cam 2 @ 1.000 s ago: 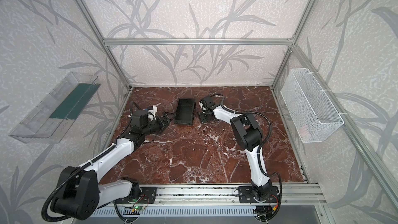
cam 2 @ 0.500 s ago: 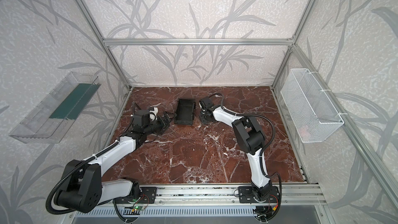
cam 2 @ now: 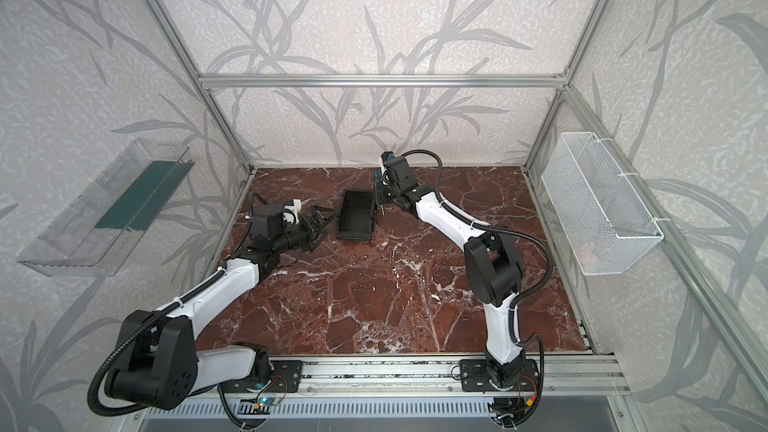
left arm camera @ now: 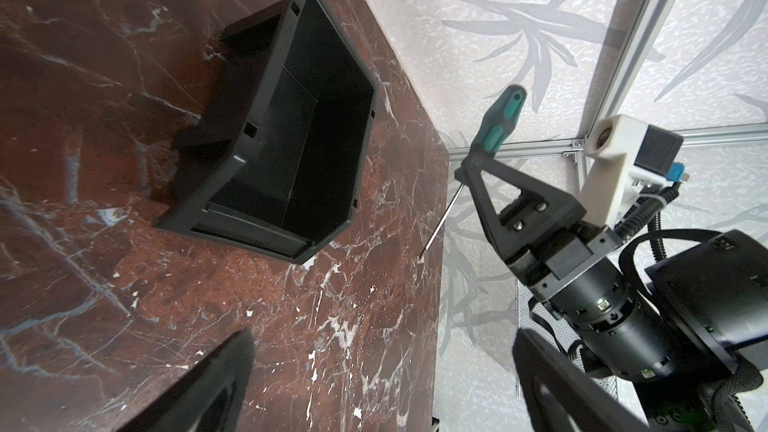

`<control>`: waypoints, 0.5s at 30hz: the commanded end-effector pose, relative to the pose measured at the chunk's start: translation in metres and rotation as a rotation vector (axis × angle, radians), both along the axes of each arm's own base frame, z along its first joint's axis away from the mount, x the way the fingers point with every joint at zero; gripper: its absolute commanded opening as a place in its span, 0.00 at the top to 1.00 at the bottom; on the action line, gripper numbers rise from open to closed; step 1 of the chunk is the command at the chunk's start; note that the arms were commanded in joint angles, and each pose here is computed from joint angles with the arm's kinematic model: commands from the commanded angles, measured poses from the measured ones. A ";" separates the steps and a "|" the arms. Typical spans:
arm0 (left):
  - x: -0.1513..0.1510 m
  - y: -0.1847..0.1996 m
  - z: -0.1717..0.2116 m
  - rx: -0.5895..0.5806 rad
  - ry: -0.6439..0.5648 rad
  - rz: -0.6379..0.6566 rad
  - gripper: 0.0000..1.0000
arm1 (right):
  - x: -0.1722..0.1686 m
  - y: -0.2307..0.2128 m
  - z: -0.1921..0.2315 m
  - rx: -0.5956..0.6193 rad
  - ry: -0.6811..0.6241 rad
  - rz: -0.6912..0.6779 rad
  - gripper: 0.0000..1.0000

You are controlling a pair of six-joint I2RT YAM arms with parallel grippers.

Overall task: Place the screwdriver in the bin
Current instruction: 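Grasp the screwdriver with the right gripper and lift it over the bin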

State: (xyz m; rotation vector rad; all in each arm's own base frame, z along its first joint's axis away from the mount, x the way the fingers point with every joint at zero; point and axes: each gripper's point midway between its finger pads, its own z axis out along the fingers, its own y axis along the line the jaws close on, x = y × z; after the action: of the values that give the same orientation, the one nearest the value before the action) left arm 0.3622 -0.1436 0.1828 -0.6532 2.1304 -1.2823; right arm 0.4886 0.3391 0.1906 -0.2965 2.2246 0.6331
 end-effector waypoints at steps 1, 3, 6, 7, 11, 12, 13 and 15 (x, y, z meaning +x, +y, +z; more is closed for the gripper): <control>0.003 0.000 0.011 -0.036 -0.017 -0.014 0.01 | 0.002 0.034 -0.008 0.079 0.062 0.030 0.85; 0.003 0.002 0.010 -0.039 -0.021 -0.008 0.01 | 0.005 0.045 -0.015 0.068 0.074 0.041 0.85; 0.002 0.003 0.009 -0.046 -0.017 -0.021 0.01 | 0.007 0.065 -0.028 0.068 0.089 0.085 0.85; 0.002 0.004 0.008 -0.047 -0.014 -0.022 0.01 | 0.006 0.072 -0.034 0.055 0.094 0.108 0.85; 0.001 0.010 0.006 -0.048 -0.012 -0.010 0.01 | 0.006 0.085 -0.050 -0.043 0.090 0.161 0.85; 0.001 0.011 0.008 -0.050 -0.016 -0.008 0.01 | 0.006 0.086 -0.055 -0.066 0.088 0.167 0.85; 0.001 0.011 0.009 -0.053 -0.018 -0.008 0.01 | 0.006 0.087 -0.058 -0.082 0.082 0.169 0.85; 0.002 0.012 0.013 -0.063 -0.026 -0.009 0.01 | 0.004 0.089 -0.063 -0.107 0.074 0.183 0.85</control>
State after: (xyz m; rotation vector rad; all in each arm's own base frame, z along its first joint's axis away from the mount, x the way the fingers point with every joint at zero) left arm 0.3661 -0.1304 0.1881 -0.6619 2.1017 -1.3128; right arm 0.4965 0.4287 0.1235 -0.4734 2.3271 0.6870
